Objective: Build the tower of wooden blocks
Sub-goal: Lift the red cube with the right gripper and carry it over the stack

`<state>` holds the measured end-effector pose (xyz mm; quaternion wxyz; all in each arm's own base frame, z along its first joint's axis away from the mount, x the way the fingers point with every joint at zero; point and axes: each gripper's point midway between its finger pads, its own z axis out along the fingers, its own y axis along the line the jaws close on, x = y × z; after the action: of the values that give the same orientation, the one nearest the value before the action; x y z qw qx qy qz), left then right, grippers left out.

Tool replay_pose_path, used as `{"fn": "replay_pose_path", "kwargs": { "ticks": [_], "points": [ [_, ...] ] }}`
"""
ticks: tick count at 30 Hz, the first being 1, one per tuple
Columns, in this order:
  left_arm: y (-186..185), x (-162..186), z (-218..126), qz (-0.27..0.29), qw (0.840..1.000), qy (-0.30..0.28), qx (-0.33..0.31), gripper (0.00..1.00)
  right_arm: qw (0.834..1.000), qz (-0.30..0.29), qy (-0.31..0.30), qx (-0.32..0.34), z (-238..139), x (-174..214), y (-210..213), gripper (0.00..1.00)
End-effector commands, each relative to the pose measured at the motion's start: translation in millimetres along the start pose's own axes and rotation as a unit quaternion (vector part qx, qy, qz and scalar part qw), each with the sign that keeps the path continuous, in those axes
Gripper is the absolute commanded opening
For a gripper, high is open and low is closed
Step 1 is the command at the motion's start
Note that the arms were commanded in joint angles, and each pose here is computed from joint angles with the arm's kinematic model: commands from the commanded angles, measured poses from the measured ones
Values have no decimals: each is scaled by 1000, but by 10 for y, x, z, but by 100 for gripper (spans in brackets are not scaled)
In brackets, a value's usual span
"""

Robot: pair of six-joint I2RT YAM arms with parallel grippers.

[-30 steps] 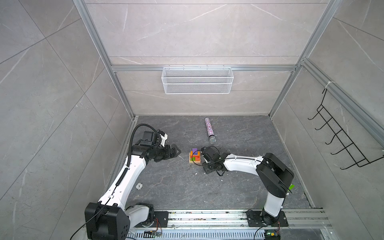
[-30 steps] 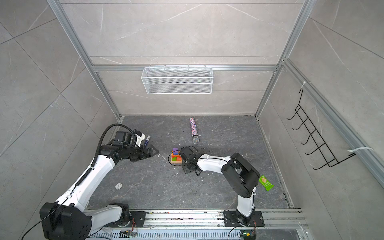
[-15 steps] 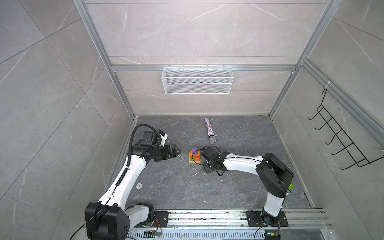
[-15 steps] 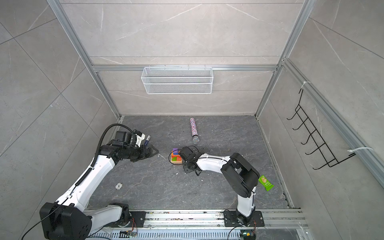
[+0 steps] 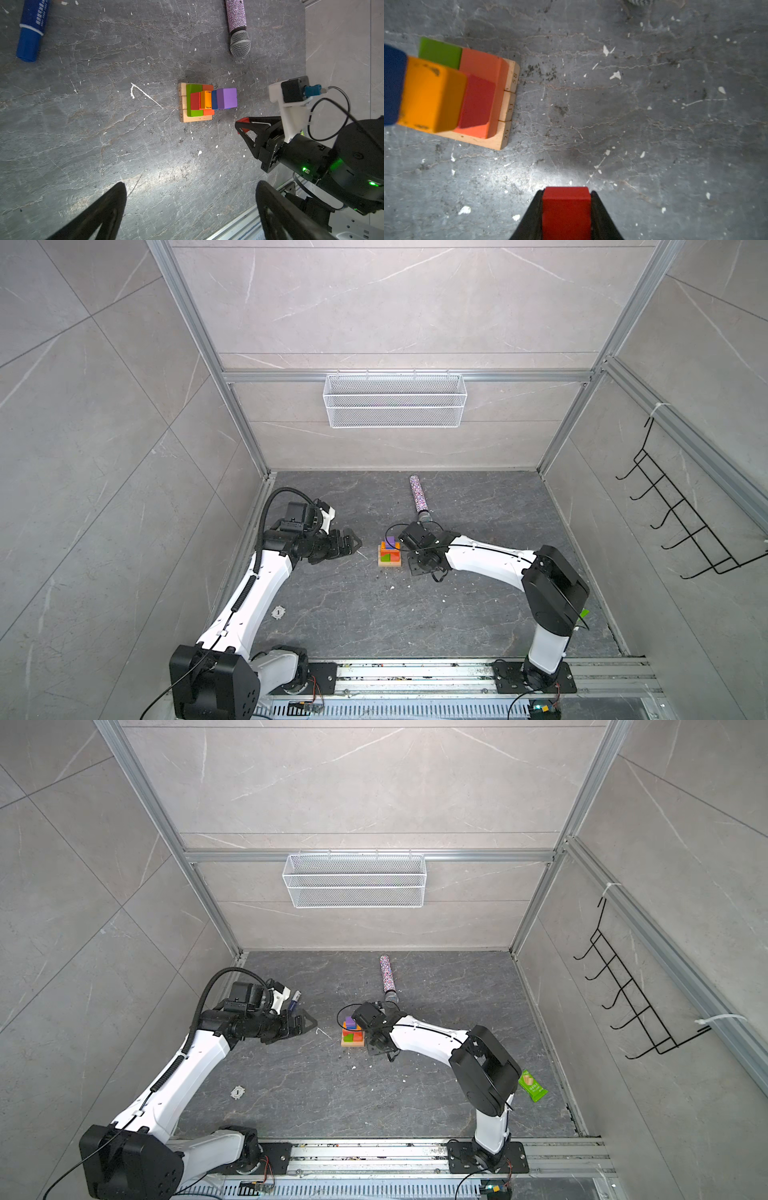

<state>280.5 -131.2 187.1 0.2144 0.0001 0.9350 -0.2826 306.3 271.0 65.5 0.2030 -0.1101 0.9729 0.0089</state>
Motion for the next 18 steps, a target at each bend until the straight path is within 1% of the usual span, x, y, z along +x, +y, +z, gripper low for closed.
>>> {"fn": "replay_pose_path", "kwargs": {
  "ticks": [1, 11, 18],
  "points": [
    [-46, -25, -55, 12, 1000, -11, 11, 99, 999, 40, -2, 18, -270, -86, -106, 0],
    [-54, -21, -68, 13, 1000, -13, 12, 99, 996, 84, -14, 14, -523, -315, -60, 0],
    [-67, -21, -79, 14, 1000, -14, 14, 99, 995, 100, -28, -14, -653, -506, 84, 0]
  ]
}}
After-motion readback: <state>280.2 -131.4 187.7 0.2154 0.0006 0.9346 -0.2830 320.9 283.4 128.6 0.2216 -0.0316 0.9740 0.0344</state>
